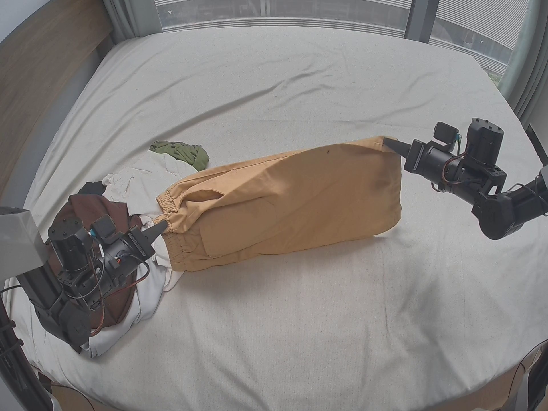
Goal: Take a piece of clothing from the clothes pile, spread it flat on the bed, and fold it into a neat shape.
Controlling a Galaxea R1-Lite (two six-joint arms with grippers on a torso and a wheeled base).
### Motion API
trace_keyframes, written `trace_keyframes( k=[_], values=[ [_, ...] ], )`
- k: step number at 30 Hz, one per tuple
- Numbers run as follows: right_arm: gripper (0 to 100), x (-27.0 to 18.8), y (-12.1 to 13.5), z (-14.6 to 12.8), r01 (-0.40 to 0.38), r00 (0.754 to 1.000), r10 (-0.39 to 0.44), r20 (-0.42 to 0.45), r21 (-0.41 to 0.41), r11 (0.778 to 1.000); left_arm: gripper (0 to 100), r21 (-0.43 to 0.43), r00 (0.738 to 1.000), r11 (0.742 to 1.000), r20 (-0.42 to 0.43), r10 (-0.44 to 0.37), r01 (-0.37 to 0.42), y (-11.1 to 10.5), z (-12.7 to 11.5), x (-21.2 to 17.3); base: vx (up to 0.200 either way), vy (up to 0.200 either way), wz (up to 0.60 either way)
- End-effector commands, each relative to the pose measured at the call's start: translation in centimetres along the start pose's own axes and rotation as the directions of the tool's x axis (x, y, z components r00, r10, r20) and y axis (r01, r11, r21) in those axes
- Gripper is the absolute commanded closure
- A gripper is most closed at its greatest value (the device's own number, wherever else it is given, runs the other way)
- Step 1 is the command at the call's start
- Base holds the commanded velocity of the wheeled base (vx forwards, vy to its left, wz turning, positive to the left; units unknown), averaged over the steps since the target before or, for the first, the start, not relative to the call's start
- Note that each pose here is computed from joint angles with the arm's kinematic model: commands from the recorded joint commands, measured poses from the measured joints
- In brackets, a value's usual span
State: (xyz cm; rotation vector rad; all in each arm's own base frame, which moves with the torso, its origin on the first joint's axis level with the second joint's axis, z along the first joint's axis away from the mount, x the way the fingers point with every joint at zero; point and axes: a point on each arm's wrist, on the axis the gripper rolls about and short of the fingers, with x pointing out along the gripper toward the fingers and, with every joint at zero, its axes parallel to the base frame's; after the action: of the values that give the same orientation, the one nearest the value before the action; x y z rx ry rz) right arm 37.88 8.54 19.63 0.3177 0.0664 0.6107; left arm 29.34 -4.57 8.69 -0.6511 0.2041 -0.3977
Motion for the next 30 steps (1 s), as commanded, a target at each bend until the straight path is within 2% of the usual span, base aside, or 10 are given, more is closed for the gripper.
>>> trace_keyframes(
  k=[1,12,16,30],
  values=[
    [100,0.8,-0.4,0.1,-0.002,1.000,0.002,0.010,-0.005,1.000,100,-0.009,1.000,1.000,0.008,0.006,-0.006,0.2,0.0,0.5,0.000,0.000,0.00],
    [100,4.2,-1.8,-0.3,-0.018,0.999,0.019,0.031,-0.016,1.000,100,-0.023,0.998,0.999,0.036,0.043,-0.042,0.9,-0.2,1.6,0.000,0.000,0.00],
    [100,5.0,-2.1,-0.6,-0.016,1.000,0.016,0.013,-0.008,1.000,100,-0.024,0.998,0.999,0.045,0.049,-0.048,1.0,-0.1,1.8,0.000,0.000,0.00],
    [100,7.7,-3.9,-1.2,-0.005,1.000,0.005,0.014,-0.004,1.000,100,-0.091,0.987,0.992,0.130,0.095,-0.084,1.7,0.6,3.6,0.000,0.000,0.00]
  ],
)
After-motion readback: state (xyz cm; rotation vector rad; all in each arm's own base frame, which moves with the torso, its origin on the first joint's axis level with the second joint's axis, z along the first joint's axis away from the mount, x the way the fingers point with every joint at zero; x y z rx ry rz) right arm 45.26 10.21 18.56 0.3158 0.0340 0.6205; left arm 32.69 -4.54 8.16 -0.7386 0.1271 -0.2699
